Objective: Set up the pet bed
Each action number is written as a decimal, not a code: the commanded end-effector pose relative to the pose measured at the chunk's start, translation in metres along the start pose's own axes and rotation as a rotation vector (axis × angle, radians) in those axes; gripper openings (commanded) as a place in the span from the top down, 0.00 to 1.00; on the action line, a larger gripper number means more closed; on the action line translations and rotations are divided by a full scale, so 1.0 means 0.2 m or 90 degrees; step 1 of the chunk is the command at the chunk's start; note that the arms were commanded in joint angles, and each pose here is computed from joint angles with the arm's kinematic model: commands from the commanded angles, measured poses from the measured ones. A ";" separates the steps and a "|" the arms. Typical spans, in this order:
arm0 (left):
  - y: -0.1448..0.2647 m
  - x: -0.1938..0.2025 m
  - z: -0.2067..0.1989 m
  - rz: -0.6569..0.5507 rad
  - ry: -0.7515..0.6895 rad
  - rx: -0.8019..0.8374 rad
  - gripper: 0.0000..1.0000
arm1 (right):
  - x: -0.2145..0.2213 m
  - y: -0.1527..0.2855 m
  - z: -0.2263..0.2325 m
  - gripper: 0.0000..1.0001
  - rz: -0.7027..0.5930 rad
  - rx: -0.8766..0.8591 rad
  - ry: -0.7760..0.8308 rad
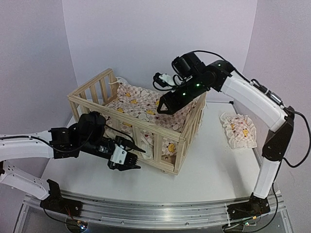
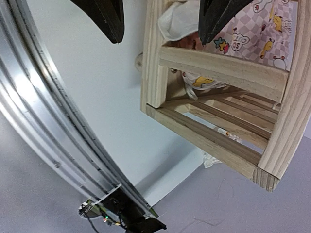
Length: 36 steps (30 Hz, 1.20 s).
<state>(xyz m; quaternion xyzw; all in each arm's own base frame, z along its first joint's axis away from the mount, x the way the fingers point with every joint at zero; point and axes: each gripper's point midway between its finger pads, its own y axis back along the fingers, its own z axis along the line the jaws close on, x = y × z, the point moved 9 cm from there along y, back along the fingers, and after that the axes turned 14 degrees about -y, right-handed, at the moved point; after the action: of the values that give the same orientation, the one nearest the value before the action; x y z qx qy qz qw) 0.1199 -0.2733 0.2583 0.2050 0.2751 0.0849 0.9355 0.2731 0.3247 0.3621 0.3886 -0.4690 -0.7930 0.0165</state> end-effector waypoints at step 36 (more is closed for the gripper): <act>0.10 -0.07 0.40 0.064 0.108 -0.154 1.00 | 0.47 0.52 0.03 0.48 -0.130 -0.223 -0.134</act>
<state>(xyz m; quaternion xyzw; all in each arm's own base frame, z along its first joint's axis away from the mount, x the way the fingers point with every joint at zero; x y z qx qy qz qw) 0.1517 -0.2890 0.3188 0.1158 0.2941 0.1897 0.9296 0.1765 0.2349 0.3739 0.3367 -0.3248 -0.8822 -0.0531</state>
